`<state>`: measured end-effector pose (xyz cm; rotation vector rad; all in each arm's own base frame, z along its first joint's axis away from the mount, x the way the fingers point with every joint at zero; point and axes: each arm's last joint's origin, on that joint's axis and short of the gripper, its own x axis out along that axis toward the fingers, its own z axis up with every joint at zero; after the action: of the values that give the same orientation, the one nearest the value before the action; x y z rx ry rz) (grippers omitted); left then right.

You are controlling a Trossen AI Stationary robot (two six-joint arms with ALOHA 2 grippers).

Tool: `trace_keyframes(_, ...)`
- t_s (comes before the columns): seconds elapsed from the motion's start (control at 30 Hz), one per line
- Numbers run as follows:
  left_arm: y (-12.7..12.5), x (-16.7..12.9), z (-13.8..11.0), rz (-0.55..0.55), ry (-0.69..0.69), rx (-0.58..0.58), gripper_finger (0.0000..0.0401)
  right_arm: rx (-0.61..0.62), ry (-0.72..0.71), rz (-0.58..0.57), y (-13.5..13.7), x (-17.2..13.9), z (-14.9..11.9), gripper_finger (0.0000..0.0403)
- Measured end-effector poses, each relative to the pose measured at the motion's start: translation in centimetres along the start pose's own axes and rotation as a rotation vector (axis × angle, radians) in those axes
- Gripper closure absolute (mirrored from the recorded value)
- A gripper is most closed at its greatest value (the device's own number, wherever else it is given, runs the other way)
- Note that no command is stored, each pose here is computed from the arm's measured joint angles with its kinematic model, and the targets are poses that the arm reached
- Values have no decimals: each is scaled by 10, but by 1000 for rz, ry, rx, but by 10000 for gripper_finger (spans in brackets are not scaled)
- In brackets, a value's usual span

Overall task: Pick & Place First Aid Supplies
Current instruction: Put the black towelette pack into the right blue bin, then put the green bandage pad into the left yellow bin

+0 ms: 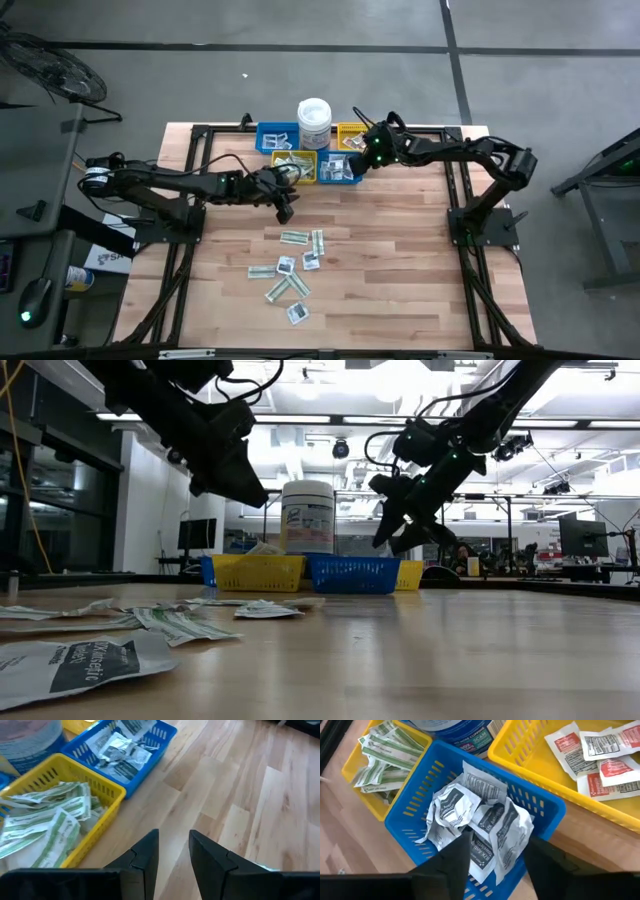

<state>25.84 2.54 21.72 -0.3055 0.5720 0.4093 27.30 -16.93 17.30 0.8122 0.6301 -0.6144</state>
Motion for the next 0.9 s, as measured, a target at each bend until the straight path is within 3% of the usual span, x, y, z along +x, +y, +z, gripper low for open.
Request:
trace_keyframes(0.2, -1, 0, -2, -35, 27, -1, 293, 5, -9, 49, 1, -10, 5, 207)
trace_keyframes(0.9, -1, 0, -3, -56, 46, 5, 293, 21, 11, 225, 17, -18, 7, 206)
